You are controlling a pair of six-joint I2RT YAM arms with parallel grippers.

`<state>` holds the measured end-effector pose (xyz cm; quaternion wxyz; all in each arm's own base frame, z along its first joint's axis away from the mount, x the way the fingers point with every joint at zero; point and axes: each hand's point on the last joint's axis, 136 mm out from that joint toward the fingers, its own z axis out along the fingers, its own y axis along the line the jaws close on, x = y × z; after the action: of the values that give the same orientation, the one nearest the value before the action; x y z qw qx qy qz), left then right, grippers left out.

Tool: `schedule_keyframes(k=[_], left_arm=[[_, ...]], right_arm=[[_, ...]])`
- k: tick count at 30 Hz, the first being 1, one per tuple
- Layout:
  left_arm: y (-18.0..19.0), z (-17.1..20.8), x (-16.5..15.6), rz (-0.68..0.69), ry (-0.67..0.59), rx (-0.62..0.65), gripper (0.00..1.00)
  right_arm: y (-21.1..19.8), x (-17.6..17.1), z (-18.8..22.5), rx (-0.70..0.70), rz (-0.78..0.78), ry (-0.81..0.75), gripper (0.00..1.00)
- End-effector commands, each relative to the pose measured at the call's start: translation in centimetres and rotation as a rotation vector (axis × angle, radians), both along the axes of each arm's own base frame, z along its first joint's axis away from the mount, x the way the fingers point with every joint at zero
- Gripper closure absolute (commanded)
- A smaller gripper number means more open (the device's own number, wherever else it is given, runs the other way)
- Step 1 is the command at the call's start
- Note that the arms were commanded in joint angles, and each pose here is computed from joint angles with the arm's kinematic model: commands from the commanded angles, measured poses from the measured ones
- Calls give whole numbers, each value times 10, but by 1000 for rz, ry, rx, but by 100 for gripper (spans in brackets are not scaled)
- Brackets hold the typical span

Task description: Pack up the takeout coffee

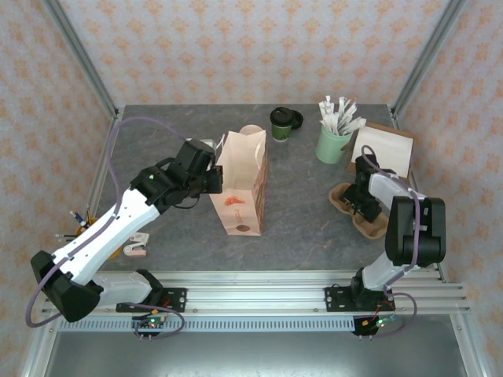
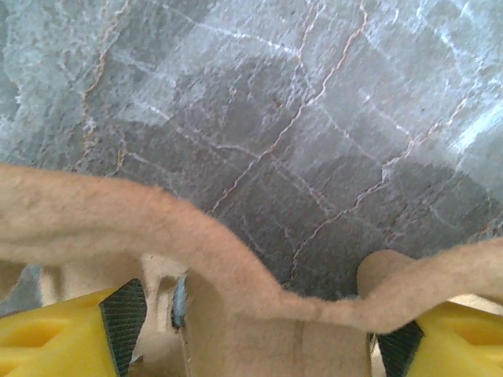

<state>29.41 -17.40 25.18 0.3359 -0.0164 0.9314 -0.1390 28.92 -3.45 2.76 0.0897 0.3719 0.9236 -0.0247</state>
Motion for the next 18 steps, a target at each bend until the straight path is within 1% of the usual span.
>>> schedule_keyframes(k=[1,4,6,8,10,13,16,18], left_arm=[[13,3,3,49,-7,77,97],[14,2,6,50,-12,96,97],[12,2,8,52,-14,84,97],[7,0,9,48,-11,60,97],[2,-3,10,39,-5,42,97],[-1,-8,11,31,3,36,98],[-1,-10,13,35,4,42,98],[-1,-10,14,33,1,51,97]], right_arm=[[2,4,25,-27,31,-49,16],[5,-5,19,1,-7,-33,16],[18,-5,12,89,-103,-61,14],[37,0,7,183,-186,-96,8],[56,6,11,246,-246,-126,1],[83,15,25,348,-350,-199,0],[103,25,49,443,-442,-306,0],[108,27,61,467,-449,-335,0]])
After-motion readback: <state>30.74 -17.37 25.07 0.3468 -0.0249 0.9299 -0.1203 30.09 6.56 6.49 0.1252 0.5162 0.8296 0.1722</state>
